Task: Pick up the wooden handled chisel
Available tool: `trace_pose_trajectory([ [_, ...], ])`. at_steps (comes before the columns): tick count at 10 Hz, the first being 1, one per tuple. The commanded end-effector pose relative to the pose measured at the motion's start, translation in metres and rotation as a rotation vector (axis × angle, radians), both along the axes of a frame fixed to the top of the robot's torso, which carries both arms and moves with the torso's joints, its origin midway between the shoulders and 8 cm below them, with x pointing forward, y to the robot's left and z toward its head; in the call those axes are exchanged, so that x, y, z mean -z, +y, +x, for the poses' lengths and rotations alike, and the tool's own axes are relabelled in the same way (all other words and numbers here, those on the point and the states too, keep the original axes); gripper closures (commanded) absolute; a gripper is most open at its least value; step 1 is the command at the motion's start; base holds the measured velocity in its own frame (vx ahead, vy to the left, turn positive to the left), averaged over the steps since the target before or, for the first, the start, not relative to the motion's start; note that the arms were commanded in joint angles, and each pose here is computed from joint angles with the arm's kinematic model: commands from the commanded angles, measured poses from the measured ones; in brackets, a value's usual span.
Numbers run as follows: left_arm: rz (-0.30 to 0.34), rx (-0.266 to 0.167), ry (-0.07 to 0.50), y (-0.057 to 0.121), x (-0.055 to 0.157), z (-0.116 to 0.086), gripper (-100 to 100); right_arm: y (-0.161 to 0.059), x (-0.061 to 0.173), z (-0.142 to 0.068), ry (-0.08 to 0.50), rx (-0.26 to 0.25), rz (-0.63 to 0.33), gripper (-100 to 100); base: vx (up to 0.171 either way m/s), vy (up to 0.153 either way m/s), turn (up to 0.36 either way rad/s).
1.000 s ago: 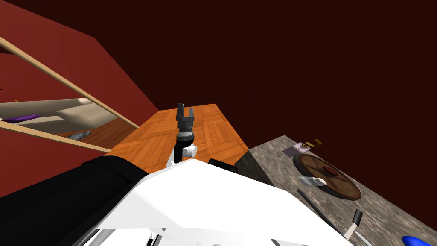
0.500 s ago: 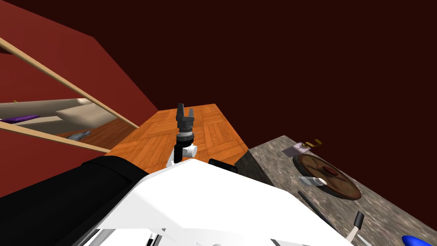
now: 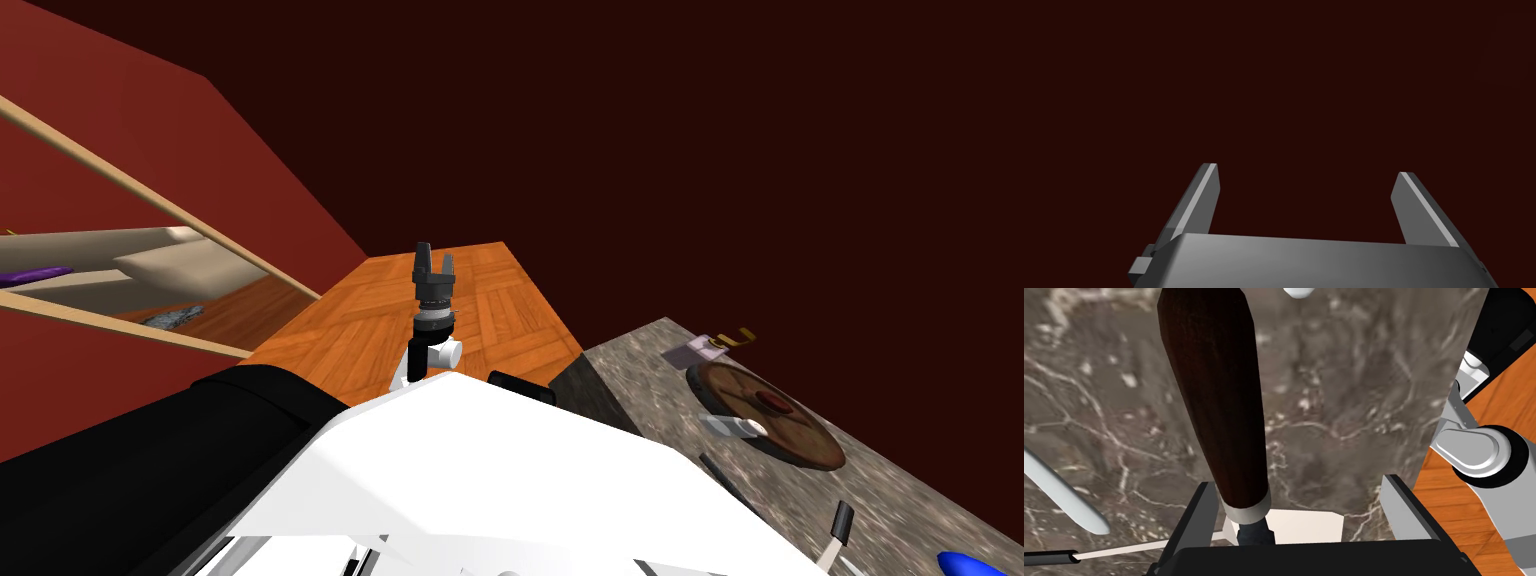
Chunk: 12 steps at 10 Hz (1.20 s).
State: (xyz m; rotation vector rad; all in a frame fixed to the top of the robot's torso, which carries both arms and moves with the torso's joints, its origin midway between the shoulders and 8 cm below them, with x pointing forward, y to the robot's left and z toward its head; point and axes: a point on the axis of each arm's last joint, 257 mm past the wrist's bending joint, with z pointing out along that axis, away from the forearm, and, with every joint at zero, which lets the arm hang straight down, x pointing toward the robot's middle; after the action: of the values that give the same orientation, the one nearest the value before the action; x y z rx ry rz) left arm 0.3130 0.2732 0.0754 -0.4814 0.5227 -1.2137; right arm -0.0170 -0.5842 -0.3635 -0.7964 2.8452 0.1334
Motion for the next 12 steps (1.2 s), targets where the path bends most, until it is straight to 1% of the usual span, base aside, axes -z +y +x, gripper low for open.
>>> trace_pose_trajectory([
  [1, 0.0, 0.0, 0.0, 0.0, 0.0, 0.0, 0, 0.003, 0.001, -0.002, 0.002, 0.002, 0.006, -100, 0.006, 0.007, -0.02],
  [7, 0.0, 0.0, 0.0, 0.0, 0.0, 0.0, 0, 0.003, 0.001, -0.002, 0.002, 0.002, 0.006, -100, 0.0, 0.0, 0.0],
  [8, 0.0, 0.0, 0.0, 0.0, 0.0, 0.0, 0, 0.004, 0.007, -0.012, 0.006, 0.013, 0.0, -100, 0.015, -0.003, 0.101],
  [10, 0.0, 0.0, 0.0, 0.0, 0.0, 0.0, 0, 0.007, 0.015, -0.024, 0.012, 0.026, -0.007, -100, 0.02, 0.002, 0.078],
  [11, 0.0, 0.0, 0.0, 0.0, 0.0, 0.0, 0, 0.002, 0.012, -0.019, 0.011, 0.021, -0.014, -100, 0.008, 0.005, 0.01],
  [12, 0.0, 0.0, 0.0, 0.0, 0.0, 0.0, 0, 0.001, 0.012, -0.02, 0.012, 0.022, -0.017, 100, 0.0, 0.0, 0.0],
])
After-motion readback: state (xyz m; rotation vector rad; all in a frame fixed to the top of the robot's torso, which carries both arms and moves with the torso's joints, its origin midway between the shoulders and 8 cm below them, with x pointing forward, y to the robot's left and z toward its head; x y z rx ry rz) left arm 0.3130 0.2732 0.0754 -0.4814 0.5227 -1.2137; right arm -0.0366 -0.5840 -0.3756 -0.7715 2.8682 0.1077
